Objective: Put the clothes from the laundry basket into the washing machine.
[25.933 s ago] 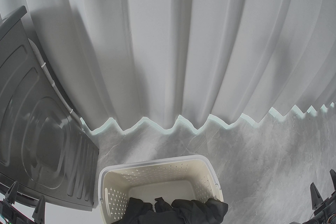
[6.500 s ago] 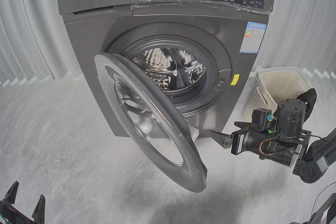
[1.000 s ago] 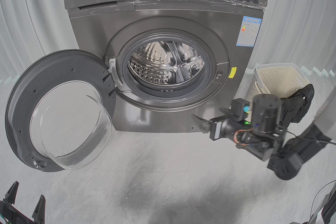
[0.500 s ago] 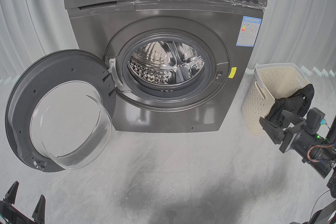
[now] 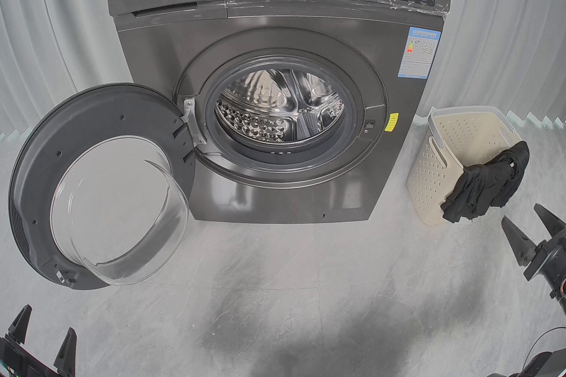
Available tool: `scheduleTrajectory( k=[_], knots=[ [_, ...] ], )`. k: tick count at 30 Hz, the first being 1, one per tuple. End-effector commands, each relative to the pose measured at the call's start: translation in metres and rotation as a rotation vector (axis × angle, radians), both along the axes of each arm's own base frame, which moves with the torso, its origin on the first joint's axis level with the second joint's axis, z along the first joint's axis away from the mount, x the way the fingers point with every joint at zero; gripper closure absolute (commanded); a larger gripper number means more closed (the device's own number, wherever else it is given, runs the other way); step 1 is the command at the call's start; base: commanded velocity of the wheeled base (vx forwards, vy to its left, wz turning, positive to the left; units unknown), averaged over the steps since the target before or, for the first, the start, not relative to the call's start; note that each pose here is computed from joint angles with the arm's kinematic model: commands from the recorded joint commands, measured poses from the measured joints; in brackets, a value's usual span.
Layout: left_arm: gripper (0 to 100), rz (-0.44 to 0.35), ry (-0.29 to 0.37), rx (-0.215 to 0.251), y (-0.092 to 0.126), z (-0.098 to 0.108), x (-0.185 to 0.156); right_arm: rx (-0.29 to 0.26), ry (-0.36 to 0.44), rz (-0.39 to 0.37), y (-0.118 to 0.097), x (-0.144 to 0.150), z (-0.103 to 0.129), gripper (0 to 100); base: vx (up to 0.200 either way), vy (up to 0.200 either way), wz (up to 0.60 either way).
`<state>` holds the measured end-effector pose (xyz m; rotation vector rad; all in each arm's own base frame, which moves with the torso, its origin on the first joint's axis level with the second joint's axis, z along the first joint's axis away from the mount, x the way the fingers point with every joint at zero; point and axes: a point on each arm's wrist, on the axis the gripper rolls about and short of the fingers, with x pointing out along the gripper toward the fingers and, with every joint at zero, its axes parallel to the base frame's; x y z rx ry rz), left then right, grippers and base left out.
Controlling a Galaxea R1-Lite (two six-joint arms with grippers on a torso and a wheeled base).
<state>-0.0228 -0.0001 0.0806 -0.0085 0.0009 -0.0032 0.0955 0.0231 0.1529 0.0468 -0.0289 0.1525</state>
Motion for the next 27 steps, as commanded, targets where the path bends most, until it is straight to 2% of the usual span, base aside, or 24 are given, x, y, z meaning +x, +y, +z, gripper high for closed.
scheduleTrajectory(
  k=[1,4,9,11,12,16,19,23,27],
  knots=[
    [0,0.002,0.001,0.004,0.000,-0.005,0.000,-0.065,-0.044,-0.076,-0.017,-0.049,-0.010,0,0.000,0.000,0.00],
    [0,0.002,0.001,0.004,0.000,-0.005,0.000,-0.068,-0.022,-0.103,-0.021,-0.066,-0.021,0,0.000,0.000,0.00],
    [0,0.002,0.002,0.002,0.000,-0.005,0.000,-0.060,-0.056,-0.171,-0.024,-0.082,-0.028,0,0.000,0.000,0.00],
    [0,0.002,0.002,0.004,0.000,-0.005,0.000,-0.059,-0.064,-0.168,-0.024,-0.086,-0.030,0,0.000,0.000,0.00],
    [0,0.002,0.002,0.001,0.000,-0.005,0.000,-0.051,-0.089,-0.166,-0.025,-0.098,-0.038,0,0.000,0.000,0.00],
    [0,0.000,0.001,0.001,0.000,-0.005,0.000,-0.046,-0.040,-0.159,-0.026,-0.114,-0.063,0,0.000,0.000,0.00],
    [0,0.000,0.001,0.002,0.000,-0.005,0.000,-0.049,-0.019,-0.198,-0.024,-0.117,-0.070,0,0.000,0.000,0.00],
    [0,0.000,0.001,0.002,0.000,-0.005,0.000,-0.074,-0.041,-0.188,-0.024,-0.119,-0.070,0,0.000,0.000,0.00],
    [0,0.000,0.001,0.004,0.000,-0.005,0.000,-0.060,-0.039,-0.186,-0.024,-0.119,-0.071,0,0.000,0.000,0.00]
  ],
)
